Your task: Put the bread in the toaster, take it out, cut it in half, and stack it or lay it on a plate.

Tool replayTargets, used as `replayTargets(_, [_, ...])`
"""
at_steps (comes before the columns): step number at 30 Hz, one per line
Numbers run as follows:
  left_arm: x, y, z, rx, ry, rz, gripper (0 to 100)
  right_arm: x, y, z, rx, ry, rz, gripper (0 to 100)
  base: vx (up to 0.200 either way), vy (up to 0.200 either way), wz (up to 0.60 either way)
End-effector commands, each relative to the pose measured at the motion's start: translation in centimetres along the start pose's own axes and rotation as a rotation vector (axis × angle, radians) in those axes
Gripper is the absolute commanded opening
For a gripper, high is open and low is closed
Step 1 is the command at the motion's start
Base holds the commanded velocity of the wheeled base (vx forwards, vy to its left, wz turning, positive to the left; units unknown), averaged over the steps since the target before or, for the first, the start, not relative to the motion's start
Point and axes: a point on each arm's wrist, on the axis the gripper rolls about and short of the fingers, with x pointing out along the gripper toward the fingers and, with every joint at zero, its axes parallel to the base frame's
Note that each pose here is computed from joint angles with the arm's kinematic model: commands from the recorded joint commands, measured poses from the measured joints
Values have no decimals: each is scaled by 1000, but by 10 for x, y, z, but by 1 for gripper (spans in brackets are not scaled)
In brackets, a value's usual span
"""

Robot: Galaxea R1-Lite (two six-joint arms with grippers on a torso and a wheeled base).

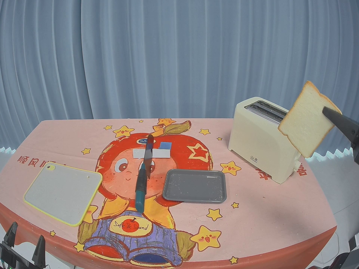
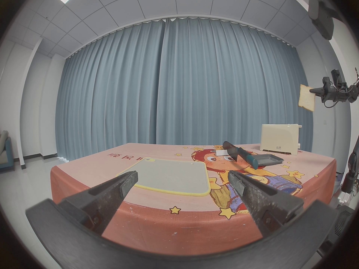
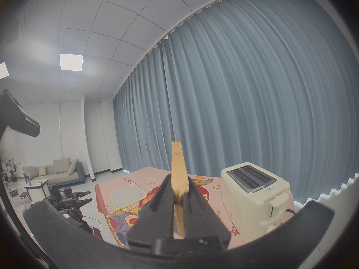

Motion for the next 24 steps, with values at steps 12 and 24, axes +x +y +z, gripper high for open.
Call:
replayTargets(12, [1, 0, -5, 0, 17, 1, 100, 6, 2, -12, 14, 62, 63, 0, 0, 0, 0])
replayTargets(24, [1, 0, -5, 0, 17, 1, 100, 11, 7, -23, 17, 118, 127, 0, 0, 0, 0])
